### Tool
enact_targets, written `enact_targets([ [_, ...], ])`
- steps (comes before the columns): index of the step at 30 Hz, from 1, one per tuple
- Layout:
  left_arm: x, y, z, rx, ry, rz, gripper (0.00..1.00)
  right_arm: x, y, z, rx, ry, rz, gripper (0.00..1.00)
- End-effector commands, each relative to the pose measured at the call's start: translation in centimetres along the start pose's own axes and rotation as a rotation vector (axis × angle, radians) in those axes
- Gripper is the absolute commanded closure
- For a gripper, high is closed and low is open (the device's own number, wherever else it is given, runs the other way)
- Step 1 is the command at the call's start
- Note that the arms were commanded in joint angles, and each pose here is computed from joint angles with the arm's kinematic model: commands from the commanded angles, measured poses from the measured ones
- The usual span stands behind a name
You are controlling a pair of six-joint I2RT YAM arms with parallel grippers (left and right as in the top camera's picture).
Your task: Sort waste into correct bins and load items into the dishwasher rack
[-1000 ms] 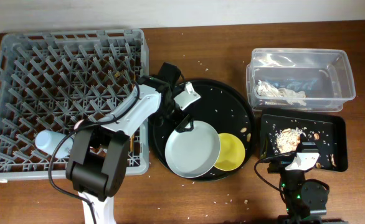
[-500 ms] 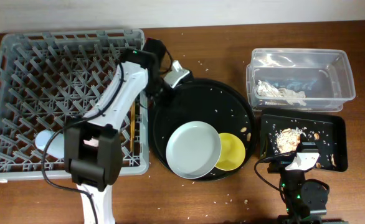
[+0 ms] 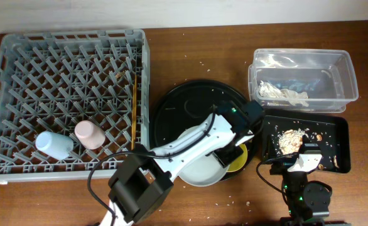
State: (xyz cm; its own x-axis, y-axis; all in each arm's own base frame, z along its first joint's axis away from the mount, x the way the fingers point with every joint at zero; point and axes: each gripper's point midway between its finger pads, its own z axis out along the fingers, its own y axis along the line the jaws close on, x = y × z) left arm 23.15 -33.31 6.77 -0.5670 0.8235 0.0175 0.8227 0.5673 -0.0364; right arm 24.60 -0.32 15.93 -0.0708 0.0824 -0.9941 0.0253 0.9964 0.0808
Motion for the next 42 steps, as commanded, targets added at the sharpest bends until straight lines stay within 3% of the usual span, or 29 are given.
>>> enact_targets([
  [1,0.7,-0.7,0.6,-0.029,0.029,0.024,0.39,0.3,-0.1,0.0,0.001,0.005,0.003,0.02],
  [4,2.2,-0.3,0.1,-0.054,0.087,-0.005,0.48,0.3,-0.1,0.0,0.001,0.005,0.003,0.02],
  [6,2.3,-0.5,-1.8,-0.049,0.097,-0.006,0.47,0.3,-0.1,0.0,0.001,0.005,0.003,0.02],
  [8,1.8,-2.9,-3.5,0.047,0.072,0.009,0.41,0.3,-0.1,0.0,0.001,0.005,0.003,0.02],
  [13,0.6,-2.6,-1.3,-0.021,0.030,0.034,0.39,0.3,-0.1,0.0,0.001,0.005,0.003,0.01],
  [16,1.5,-2.0,0.8,-0.041,0.057,0.024,0.50,0.3,-0.1,0.0,0.001,0.005,0.003,0.02],
  [18,1.3,-2.0,0.4,-0.040,0.051,0.024,0.71,0.3,-0.1,0.0,0.001,0.005,0.003,0.01],
  [19,1.1,-1.9,0.4,-0.044,0.045,0.023,0.72,0.3,-0.1,0.0,0.001,0.005,0.003,0.01],
  [20,0.9,-1.7,0.4,-0.055,0.036,0.022,0.58,0.3,-0.1,0.0,0.001,0.005,0.003,0.02],
  [22,0.7,-0.3,0.4,-0.135,0.022,-0.027,0.55,0.3,-0.1,0.0,0.001,0.005,0.003,0.01],
  [24,0.3,0.6,0.3,-0.194,0.001,-0.077,0.64,0.3,-0.1,0.0,0.001,0.005,0.003,0.01],
  [25,0.2,0.6,0.3,-0.196,-0.005,-0.078,0.75,0.3,-0.1,0.0,0.001,0.005,0.003,0.02],
  [26,0.0,0.7,0.3,-0.204,-0.012,-0.082,0.92,0.3,-0.1,0.0,0.001,0.005,0.003,0.02],
  [27,0.2,0.9,0.2,-0.213,-0.004,-0.081,1.00,0.3,-0.1,0.0,0.001,0.005,0.003,0.02],
  [28,0.5,1.0,-0.5,-0.219,0.010,-0.081,1.00,0.3,-0.1,0.0,0.001,0.005,0.003,0.02],
  [30,-0.1,1.9,-6.8,-0.214,-0.053,-0.103,1.00,0.3,-0.1,0.0,0.001,0.005,0.003,0.02],
  [32,-1.1,5.8,-16.1,-0.189,-0.286,-0.225,1.00,0.3,-0.1,0.0,0.001,0.005,0.003,0.02],
  [34,-0.2,9.9,-21.0,-0.127,-0.427,-0.342,1.00,0.3,-0.1,0.0,0.001,0.005,0.003,0.01],
  [36,2.8,16.3,-23.4,-0.021,-0.508,-0.452,1.00,0.3,-0.1,0.0,0.001,0.005,0.003,0.02],
  [38,6.7,22.8,-25.1,0.218,-0.649,-0.547,1.00,0.3,-0.1,0.0,0.001,0.005,0.003,0.01],
  [40,12.4,29.2,-25.8,0.183,-0.730,-0.659,1.00,0.3,-0.1,0.0,0.001,0.005,0.003,0.02],
  [41,13.8,30.4,-25.9,0.163,-0.752,-0.644,1.00,0.3,-0.1,0.0,0.001,0.005,0.003,0.01],
  [42,14.8,31.0,-27.1,0.236,-0.853,-0.613,1.00,0.3,-0.1,0.0,0.001,0.005,0.003,0.02],
])
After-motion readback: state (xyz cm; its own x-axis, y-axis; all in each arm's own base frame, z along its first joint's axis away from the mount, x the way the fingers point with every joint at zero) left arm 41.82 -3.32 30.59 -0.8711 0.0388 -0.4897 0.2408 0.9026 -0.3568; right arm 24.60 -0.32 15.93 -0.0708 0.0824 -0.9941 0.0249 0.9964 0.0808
